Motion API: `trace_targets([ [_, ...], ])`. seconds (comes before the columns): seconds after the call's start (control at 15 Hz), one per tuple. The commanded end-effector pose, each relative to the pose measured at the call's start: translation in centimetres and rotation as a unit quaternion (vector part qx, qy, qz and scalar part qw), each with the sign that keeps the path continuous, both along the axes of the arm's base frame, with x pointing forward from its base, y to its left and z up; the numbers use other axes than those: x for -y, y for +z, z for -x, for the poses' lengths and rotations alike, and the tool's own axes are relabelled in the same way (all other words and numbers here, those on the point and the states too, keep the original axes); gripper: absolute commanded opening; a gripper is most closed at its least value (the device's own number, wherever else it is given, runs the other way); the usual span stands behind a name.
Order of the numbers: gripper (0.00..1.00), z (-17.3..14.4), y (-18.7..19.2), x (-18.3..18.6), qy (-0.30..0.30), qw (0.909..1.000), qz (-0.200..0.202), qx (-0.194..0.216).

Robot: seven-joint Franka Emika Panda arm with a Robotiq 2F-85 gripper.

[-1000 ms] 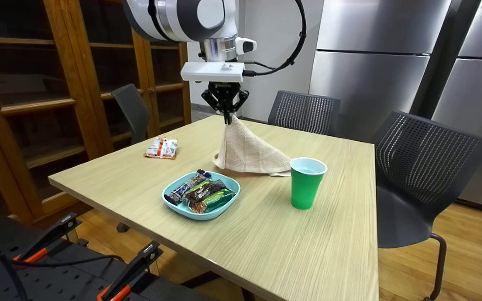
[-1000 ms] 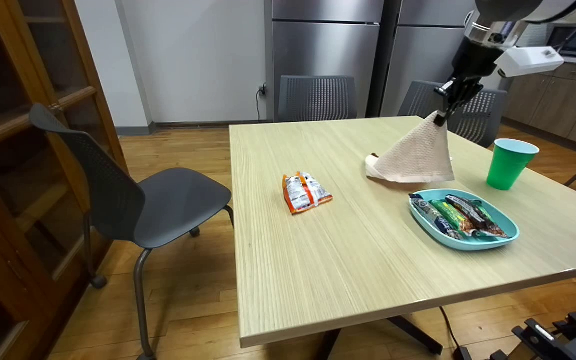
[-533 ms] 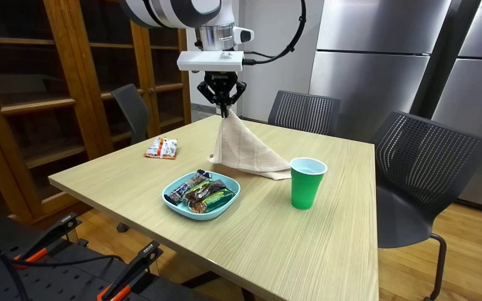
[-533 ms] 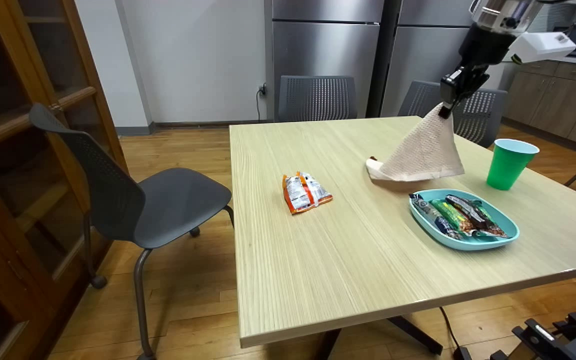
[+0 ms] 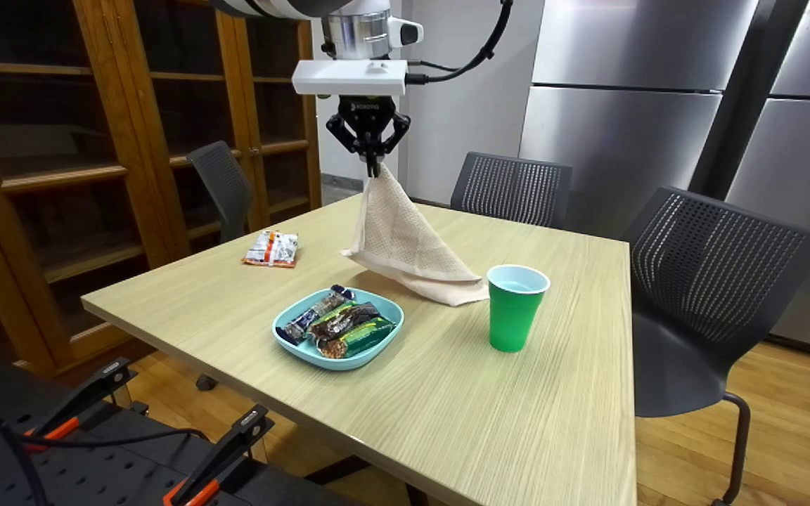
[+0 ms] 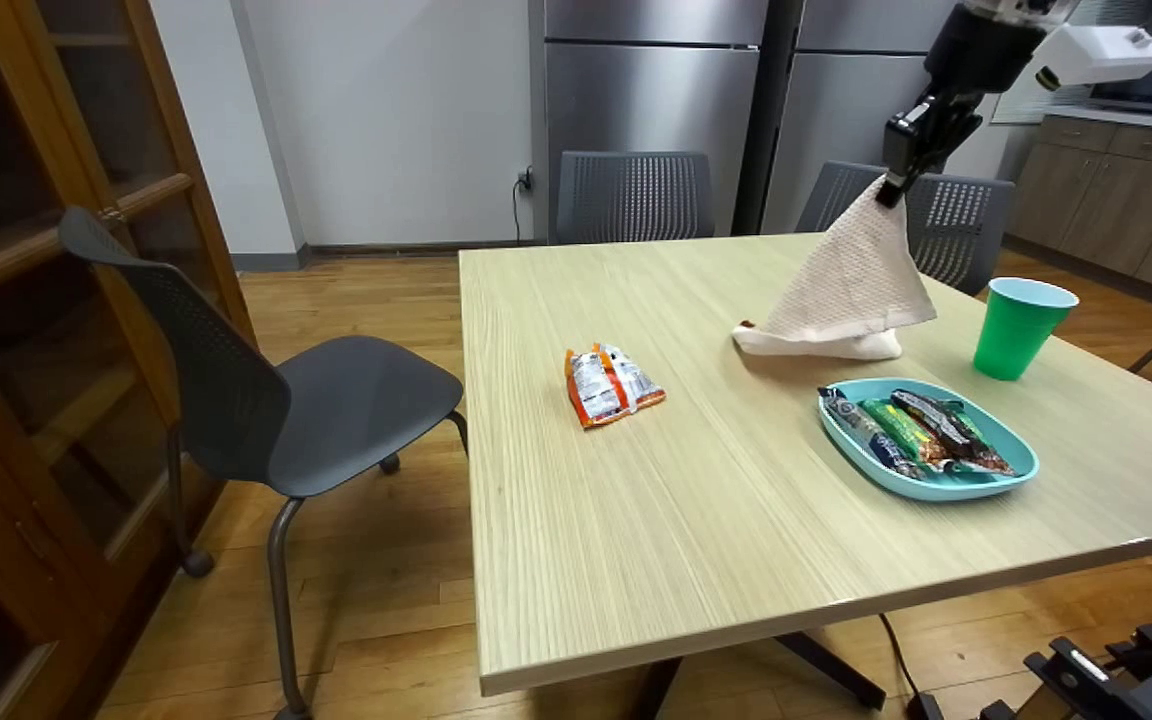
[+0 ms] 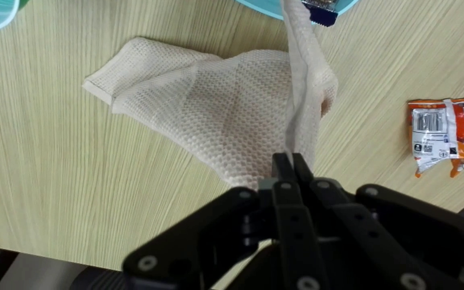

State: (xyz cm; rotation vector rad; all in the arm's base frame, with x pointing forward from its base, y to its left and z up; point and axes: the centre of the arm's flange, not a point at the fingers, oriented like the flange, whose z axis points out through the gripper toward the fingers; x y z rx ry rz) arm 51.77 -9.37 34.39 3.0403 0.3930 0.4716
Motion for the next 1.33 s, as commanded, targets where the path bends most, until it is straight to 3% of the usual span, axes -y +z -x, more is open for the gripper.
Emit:
trace_targets([
  [0.0,0.01,2.2,1.6,-0.2,0.035,0.9994,-0.003,0.002],
  [0.67,0.01,6.4,0.2,-0.1,0.096,0.9953,0.006,-0.012],
  [1.27,0.01,9.1,0.2,-0.2,0.094,0.9954,0.001,-0.018],
])
